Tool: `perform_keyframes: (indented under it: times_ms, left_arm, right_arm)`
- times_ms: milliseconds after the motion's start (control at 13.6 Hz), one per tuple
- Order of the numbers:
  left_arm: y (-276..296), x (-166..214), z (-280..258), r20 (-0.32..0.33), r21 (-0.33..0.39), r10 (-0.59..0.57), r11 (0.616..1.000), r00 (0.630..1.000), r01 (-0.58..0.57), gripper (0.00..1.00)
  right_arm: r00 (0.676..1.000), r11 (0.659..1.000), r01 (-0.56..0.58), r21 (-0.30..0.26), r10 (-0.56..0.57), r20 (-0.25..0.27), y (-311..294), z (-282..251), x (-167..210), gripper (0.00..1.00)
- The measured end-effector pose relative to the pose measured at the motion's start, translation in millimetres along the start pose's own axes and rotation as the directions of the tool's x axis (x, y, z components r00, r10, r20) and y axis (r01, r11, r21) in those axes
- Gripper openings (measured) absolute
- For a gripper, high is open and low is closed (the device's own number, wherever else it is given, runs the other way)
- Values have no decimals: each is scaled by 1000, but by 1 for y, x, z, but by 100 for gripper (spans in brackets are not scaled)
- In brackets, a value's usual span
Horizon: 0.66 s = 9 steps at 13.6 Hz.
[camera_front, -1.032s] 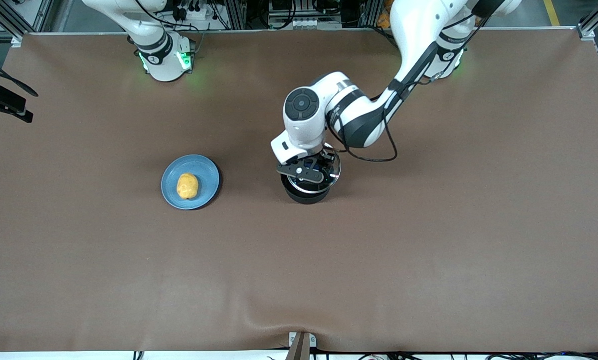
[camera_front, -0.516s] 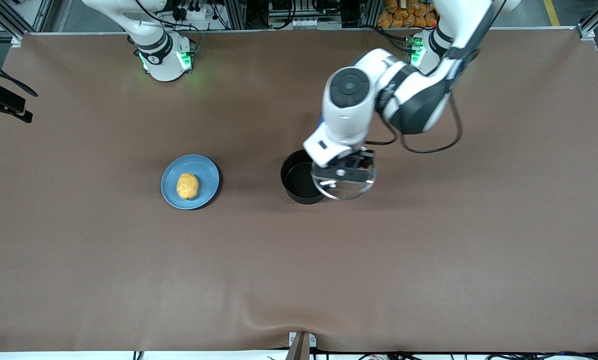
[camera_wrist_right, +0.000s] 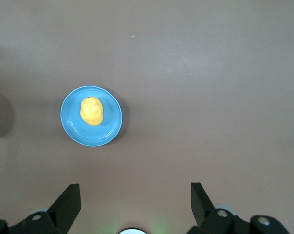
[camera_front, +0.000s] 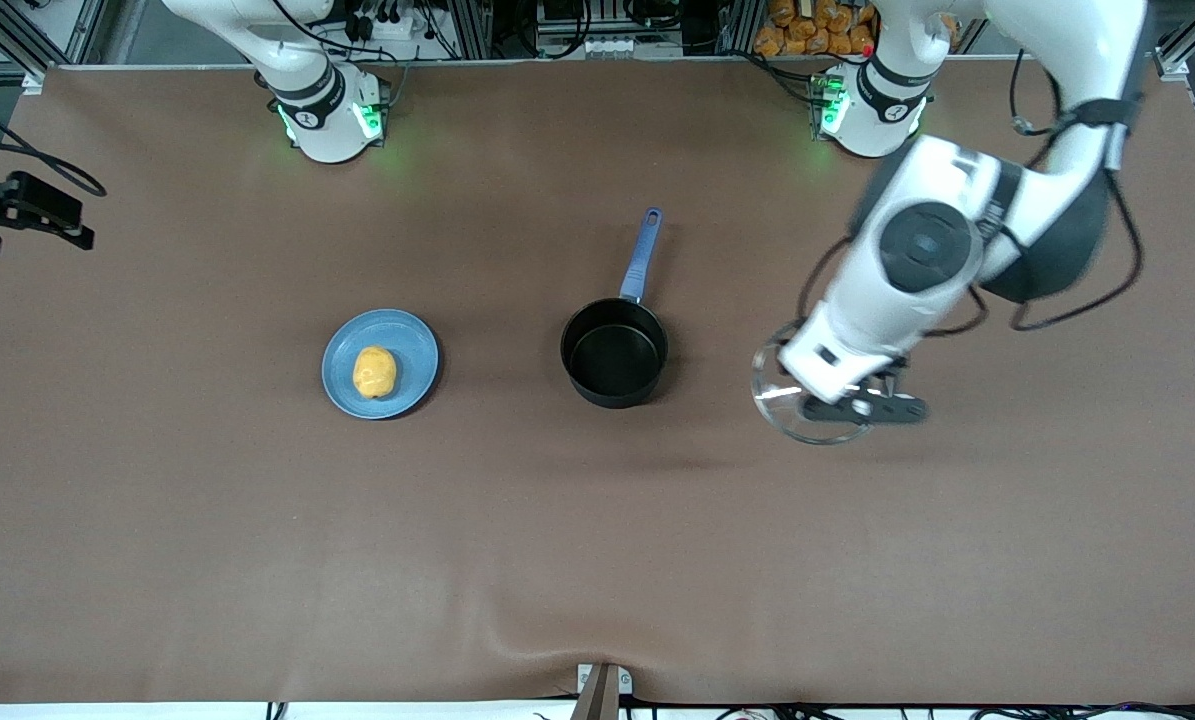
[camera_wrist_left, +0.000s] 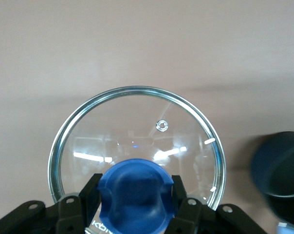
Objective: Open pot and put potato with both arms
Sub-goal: 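Lift the glass lid off the saucepan with the left gripper, then lower the lid beside the pan while the right gripper reaches the potato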
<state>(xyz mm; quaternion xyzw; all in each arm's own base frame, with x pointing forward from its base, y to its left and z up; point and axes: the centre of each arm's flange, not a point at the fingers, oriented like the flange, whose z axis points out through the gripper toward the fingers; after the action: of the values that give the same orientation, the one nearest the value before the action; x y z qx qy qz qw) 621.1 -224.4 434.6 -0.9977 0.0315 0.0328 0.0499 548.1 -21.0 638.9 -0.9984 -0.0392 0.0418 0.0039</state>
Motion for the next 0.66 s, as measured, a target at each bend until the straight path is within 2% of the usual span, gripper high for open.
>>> perform_keyframes:
  times_ms: [221, 442, 664]
  left_arm:
    - [-77, 13, 36, 38, -7, 9, 1000, 999, -9, 62]
    - [-143, 16, 78, 29, -30, 35, 999, 999, -34, 62]
    - [-192, 8, 128, 0, -55, 47, 997, 999, -47, 62]
  right_arm:
    - [998, 1000, -3, 5, 3, 62, 5, 54, 37, 100]
    - [992, 1000, -11, 9, 9, 125, 13, 112, 70, 100]
    - [992, 1000, -7, 23, 4, 125, 10, 148, 88, 100]
